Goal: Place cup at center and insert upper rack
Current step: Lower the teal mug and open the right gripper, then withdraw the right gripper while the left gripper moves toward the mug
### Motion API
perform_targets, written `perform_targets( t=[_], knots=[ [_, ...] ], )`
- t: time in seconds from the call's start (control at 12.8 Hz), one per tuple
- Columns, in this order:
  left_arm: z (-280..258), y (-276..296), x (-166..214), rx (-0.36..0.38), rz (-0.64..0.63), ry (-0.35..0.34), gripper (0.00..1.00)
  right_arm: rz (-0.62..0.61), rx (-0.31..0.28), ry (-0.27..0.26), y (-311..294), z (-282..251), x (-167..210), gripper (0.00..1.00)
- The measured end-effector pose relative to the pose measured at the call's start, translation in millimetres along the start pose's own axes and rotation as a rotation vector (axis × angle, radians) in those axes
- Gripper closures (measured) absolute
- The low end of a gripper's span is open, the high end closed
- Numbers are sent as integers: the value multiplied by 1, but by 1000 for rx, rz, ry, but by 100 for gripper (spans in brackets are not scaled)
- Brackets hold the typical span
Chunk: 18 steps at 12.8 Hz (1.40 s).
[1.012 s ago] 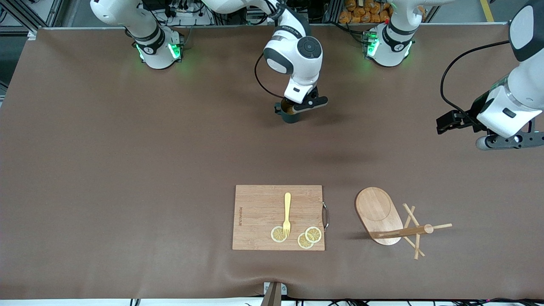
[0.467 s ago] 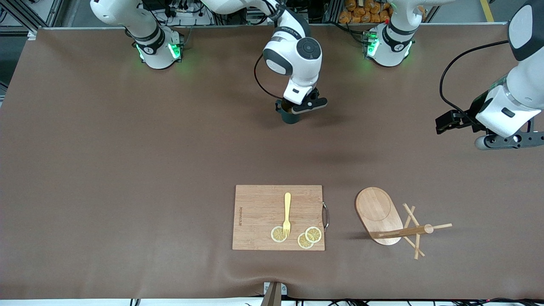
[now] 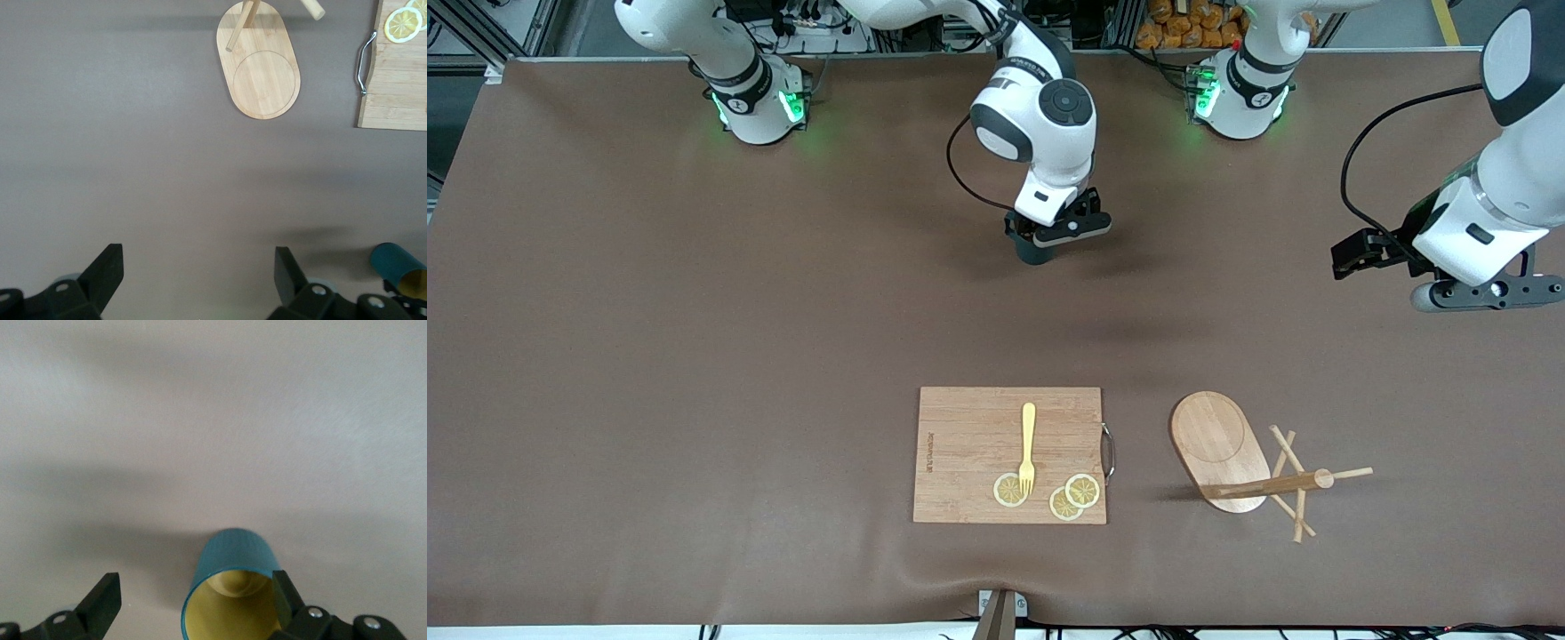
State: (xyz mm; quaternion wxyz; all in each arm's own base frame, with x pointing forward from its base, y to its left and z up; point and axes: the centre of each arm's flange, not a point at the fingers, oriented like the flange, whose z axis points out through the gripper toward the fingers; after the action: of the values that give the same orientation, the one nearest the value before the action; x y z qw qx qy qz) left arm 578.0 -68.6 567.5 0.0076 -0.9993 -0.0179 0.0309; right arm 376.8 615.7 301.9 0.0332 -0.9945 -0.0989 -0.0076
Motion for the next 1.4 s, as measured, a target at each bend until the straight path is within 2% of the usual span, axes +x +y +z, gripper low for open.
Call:
perform_targets(
  t=[0.16, 0.47, 0.7, 0.93, 1.17, 1.4],
  knots=[
    [0, 1, 0, 0, 0, 0, 0, 51, 18, 15, 25, -46, 26, 0],
    [-1, 16, -3, -1, -9, 1, 0, 180, 20, 5, 111, -147, 72, 0],
    [-2, 15, -3, -1, -10, 4, 0, 204, 2, -30, 189, -207, 92, 0],
    [-5, 15, -2, -3, -12, 10, 0, 219, -11, -74, 307, -263, 110, 0],
    [-6, 15, -2, -3, -13, 11, 0, 199, 8, -60, 438, -318, 112, 0],
    [-6, 16, -2, -3, -13, 11, 0, 217, 13, -77, 532, -341, 98, 0]
  ],
)
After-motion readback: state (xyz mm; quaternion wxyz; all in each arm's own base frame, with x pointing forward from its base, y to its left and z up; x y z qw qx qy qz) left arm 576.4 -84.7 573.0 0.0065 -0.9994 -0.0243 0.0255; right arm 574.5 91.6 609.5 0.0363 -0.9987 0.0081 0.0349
